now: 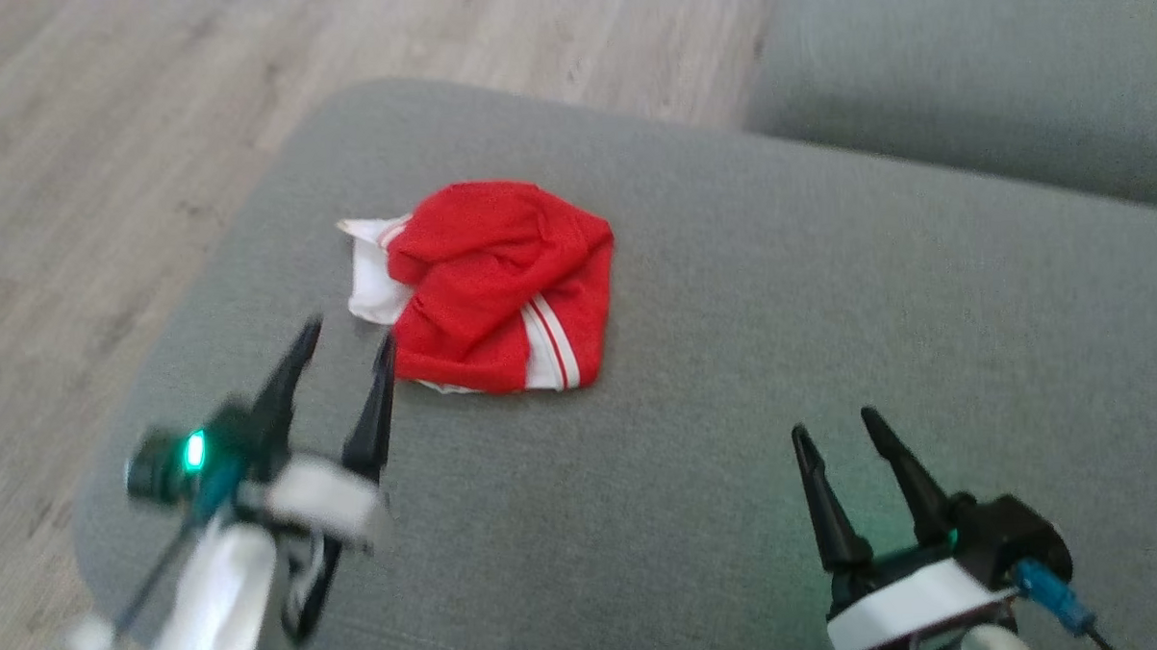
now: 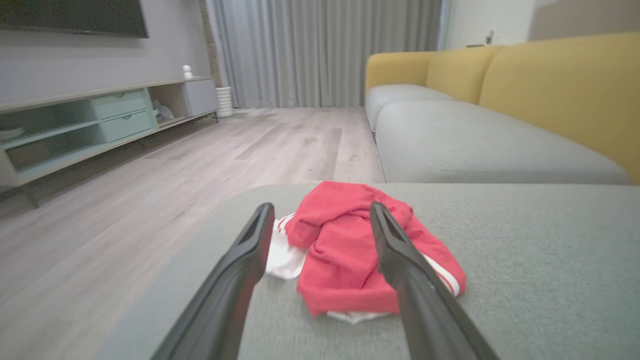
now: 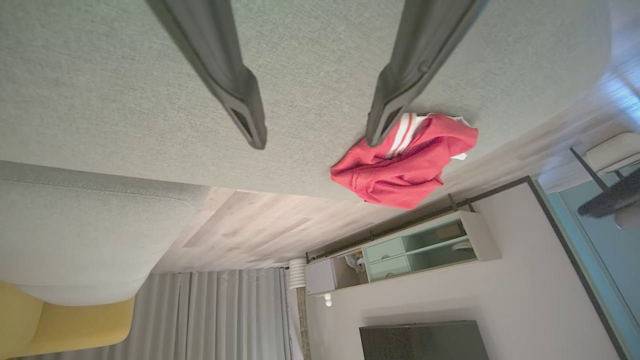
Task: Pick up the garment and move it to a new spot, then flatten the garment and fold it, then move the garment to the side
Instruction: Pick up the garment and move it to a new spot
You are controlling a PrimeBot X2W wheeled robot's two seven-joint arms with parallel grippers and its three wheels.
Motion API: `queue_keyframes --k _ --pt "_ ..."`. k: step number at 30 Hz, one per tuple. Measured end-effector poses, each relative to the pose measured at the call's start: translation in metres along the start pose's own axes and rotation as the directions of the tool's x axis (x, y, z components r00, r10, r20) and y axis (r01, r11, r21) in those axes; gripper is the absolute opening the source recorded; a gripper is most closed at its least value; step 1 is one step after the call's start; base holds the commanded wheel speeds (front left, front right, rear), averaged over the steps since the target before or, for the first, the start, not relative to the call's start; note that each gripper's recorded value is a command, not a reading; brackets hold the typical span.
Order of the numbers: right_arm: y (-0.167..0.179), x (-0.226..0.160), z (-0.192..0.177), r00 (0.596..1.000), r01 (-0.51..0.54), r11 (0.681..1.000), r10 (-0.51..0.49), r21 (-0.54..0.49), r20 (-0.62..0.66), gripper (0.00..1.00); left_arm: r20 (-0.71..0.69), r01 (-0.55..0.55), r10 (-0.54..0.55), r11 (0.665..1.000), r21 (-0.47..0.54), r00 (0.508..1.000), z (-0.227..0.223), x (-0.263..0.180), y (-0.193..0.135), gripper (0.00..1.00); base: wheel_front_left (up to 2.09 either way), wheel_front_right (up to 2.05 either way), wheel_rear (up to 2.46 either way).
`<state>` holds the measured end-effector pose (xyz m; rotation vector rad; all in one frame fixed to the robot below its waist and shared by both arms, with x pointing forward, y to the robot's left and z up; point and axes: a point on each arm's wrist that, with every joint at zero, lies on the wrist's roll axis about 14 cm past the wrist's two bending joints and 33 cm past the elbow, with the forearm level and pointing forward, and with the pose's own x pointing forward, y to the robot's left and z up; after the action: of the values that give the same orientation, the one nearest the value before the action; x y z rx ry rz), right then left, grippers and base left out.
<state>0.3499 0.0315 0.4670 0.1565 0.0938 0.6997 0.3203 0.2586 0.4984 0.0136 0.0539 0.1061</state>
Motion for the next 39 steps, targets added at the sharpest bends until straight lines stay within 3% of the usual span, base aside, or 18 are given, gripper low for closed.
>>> queue_keyframes --k 3,9,17,26,31,32,33,36,39 --pt "-0.013 0.007 -0.002 1.0 0.025 1.0 -0.025 0.001 -0.001 1.0 -0.066 0.103 -0.097 0.99 0.1 0.993 0.014 0.038 -0.012 1.0 0.0 0.0 0.0" --pt "-0.043 0.022 -0.006 0.997 0.079 0.997 -0.079 0.01 0.005 1.0 -0.268 0.321 -0.261 0.924 0.21 0.927 0.018 0.098 -0.042 1.0 0.0 0.0 0.0" --pt "-0.081 0.026 -0.015 0.986 0.165 0.986 -0.165 0.027 -0.001 1.0 -0.545 0.464 -0.288 0.859 0.216 0.787 -0.026 0.143 -0.052 1.0 0.0 0.0 0.0" --pt "-0.114 0.007 -0.03 0.963 0.268 0.963 -0.267 0.027 -0.039 1.0 -0.725 0.506 -0.231 0.843 0.184 0.649 -0.09 0.159 -0.047 1.0 0.0 0.0 0.0" --pt "-0.124 0.004 -0.029 0.955 0.296 0.955 -0.295 0.023 -0.037 1.0 -0.757 0.509 -0.231 0.847 0.152 0.611 -0.106 0.162 -0.051 1.0 0.0 0.0 0.0" --pt "-0.126 0.004 -0.027 0.954 0.3 0.954 -0.299 0.021 -0.031 1.0 -0.76 0.51 -0.233 0.847 0.148 0.607 -0.106 0.162 -0.052 0.18 0.0 0.0 0.0" --pt "-0.127 0.003 -0.026 0.953 0.302 0.953 -0.301 0.019 -0.027 1.0 -0.759 0.515 -0.237 0.844 0.148 0.606 -0.107 0.163 -0.054 0.0 0.0 0.0 0.0" --pt "-0.128 0.003 -0.024 0.952 0.304 0.952 -0.304 0.017 -0.022 1.0 -0.739 0.524 -0.256 0.838 0.151 0.623 -0.102 0.166 -0.059 0.0 0.0 0.0 0.0" --pt "-0.127 0.002 -0.019 0.953 0.304 0.953 -0.304 0.012 -0.012 1.0 -0.657 0.525 -0.297 0.833 0.177 0.693 -0.081 0.178 -0.064 0.0 0.0 0.0 0.0"
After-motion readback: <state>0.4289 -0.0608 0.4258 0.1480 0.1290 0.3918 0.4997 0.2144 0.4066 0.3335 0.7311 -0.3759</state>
